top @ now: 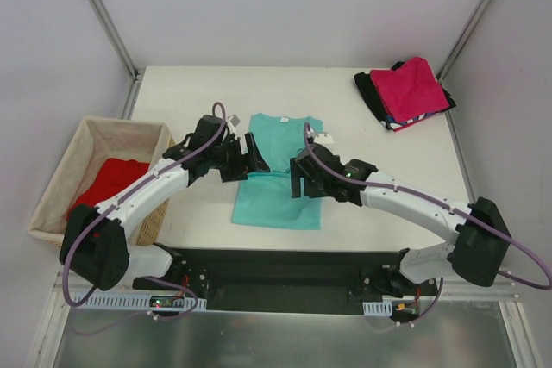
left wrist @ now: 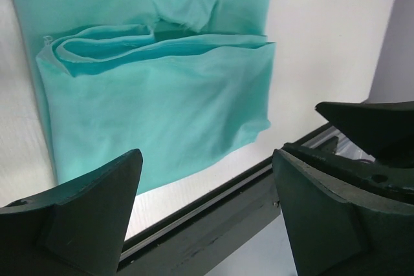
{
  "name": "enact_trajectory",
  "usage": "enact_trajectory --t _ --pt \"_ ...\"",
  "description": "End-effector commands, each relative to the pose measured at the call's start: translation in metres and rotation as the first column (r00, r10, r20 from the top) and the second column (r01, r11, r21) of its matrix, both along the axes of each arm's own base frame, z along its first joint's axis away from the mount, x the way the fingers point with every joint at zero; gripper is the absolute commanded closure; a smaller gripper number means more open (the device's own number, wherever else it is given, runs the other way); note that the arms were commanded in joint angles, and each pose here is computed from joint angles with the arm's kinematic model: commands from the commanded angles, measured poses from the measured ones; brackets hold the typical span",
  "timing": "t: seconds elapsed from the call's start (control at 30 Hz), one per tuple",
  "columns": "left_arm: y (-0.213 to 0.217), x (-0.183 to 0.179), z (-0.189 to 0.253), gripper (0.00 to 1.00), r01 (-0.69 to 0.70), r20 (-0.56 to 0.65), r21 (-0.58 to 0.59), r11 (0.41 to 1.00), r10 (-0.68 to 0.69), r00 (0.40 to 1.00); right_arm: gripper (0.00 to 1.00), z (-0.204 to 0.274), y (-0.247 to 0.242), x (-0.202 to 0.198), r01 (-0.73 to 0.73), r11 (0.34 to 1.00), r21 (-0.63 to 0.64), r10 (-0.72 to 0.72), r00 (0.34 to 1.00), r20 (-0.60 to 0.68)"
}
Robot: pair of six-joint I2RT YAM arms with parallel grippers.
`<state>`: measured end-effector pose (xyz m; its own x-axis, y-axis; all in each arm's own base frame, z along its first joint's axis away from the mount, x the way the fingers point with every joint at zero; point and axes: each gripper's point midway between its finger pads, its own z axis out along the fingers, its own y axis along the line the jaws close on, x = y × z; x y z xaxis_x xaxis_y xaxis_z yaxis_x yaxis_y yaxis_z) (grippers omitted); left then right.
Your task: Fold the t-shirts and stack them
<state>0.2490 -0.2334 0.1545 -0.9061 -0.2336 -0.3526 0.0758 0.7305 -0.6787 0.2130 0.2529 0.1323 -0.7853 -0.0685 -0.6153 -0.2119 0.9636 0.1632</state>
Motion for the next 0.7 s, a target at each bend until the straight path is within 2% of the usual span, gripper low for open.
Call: enact_trajectory --t 0.0,0.27,0.43,0.67 --pt "0.0 0.007 -0.018 0.18 0.018 -0.023 0.072 0.997 -0.016 1.0 0.18 -0.021 0.0 0.013 -0.007 1.0 -0.005 0.007 0.999 -0.038" --pt "-0.002 0.009 -0.04 0.19 0.028 -0.067 0.087 0.996 -0.022 0.998 0.18 -0.034 -0.004 0.022 0.006 1.0 -0.018 -0.007 0.998 -0.061" --pt "-0.005 0.012 -0.041 0.19 0.031 -0.07 0.087 0.996 -0.025 0.997 0.18 -0.044 -0.021 0.027 0.04 0.998 -0.041 -0.043 0.996 -0.073" --pt "-0.001 0.018 -0.044 0.2 0.001 -0.063 0.11 0.994 0.005 0.998 0.19 -0.058 -0.046 0.04 0.104 0.994 -0.012 -0.105 0.991 -0.078"
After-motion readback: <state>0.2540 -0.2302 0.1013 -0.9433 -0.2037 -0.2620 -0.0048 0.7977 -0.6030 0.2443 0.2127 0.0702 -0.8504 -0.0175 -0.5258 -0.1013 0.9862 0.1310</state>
